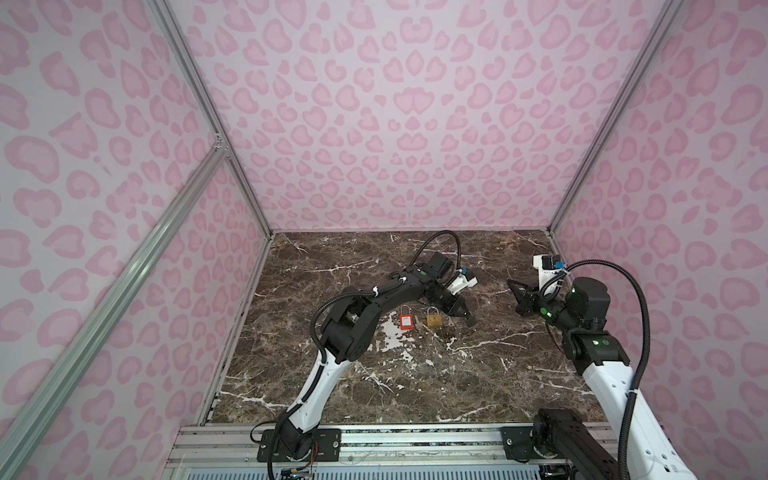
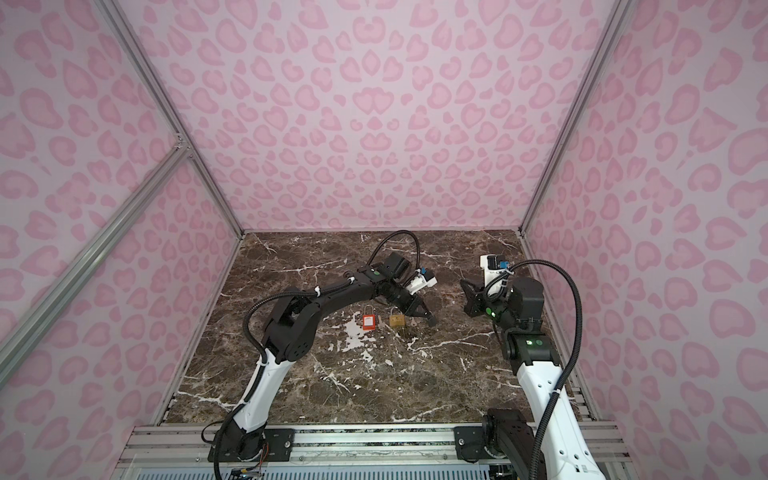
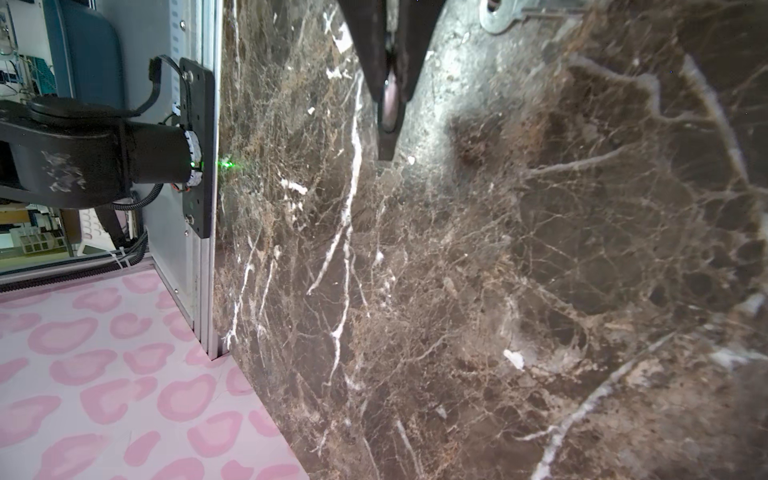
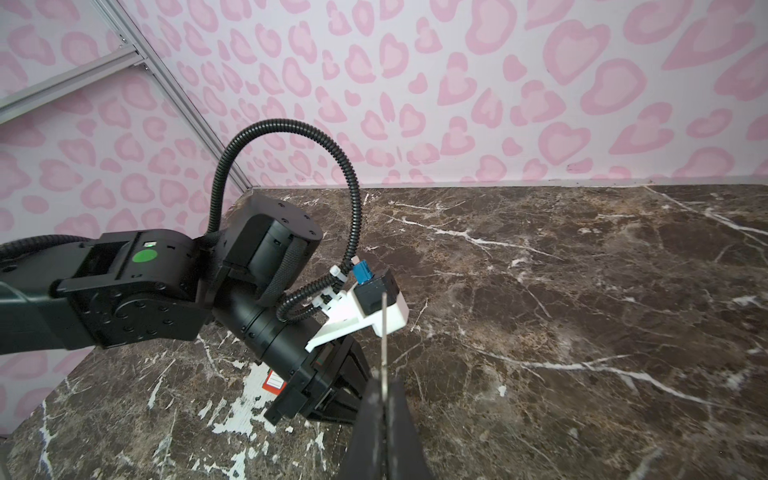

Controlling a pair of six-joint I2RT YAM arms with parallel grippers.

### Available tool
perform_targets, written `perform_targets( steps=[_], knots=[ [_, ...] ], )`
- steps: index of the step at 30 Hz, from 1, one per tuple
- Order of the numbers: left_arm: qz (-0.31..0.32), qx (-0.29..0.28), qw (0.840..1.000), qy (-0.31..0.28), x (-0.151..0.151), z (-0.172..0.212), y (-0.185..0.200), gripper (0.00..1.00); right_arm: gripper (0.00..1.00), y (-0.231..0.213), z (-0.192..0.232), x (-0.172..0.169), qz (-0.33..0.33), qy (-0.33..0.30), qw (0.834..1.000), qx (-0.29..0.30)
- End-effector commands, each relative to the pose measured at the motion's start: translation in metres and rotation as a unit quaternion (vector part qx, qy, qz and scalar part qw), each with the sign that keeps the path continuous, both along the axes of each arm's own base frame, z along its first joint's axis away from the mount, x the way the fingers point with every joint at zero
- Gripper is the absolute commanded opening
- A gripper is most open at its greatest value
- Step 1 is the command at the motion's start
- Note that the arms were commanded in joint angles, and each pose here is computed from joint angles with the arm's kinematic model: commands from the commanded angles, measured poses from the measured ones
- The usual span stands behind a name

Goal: Lock with the key

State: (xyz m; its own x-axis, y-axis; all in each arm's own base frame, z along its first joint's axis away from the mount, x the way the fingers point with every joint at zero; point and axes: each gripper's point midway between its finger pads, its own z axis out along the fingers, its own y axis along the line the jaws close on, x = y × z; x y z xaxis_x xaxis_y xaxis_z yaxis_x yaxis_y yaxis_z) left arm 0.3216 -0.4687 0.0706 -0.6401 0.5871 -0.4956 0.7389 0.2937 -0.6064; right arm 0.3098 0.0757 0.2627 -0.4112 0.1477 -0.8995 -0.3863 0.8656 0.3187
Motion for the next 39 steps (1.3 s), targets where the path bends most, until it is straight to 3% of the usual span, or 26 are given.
perform_targets(
  steps=[1,12,18,32,39],
  knots=[
    [-0.007,0.012,1.0,0.016,-0.003,-0.002,0.001,0.03,0.0,0.003,-0.001,-0.001,0.01,-0.001,1.0,0.003],
    [-0.007,0.073,0.997,0.019,-0.003,-0.022,0.02,0.03,0.0,0.008,-0.002,-0.002,0.023,0.0,1.0,0.013],
    [-0.003,0.069,0.997,0.018,0.005,-0.023,0.016,0.04,0.0,0.007,-0.005,-0.004,0.021,0.001,1.0,0.012],
    [0.005,0.093,0.996,0.007,0.018,-0.032,0.017,0.33,0.0,0.007,-0.006,-0.001,0.021,0.005,1.0,0.016],
    [0.011,0.082,0.997,0.005,0.026,-0.03,0.01,0.35,0.0,0.008,-0.007,-0.002,0.021,0.009,1.0,0.018]
  ],
)
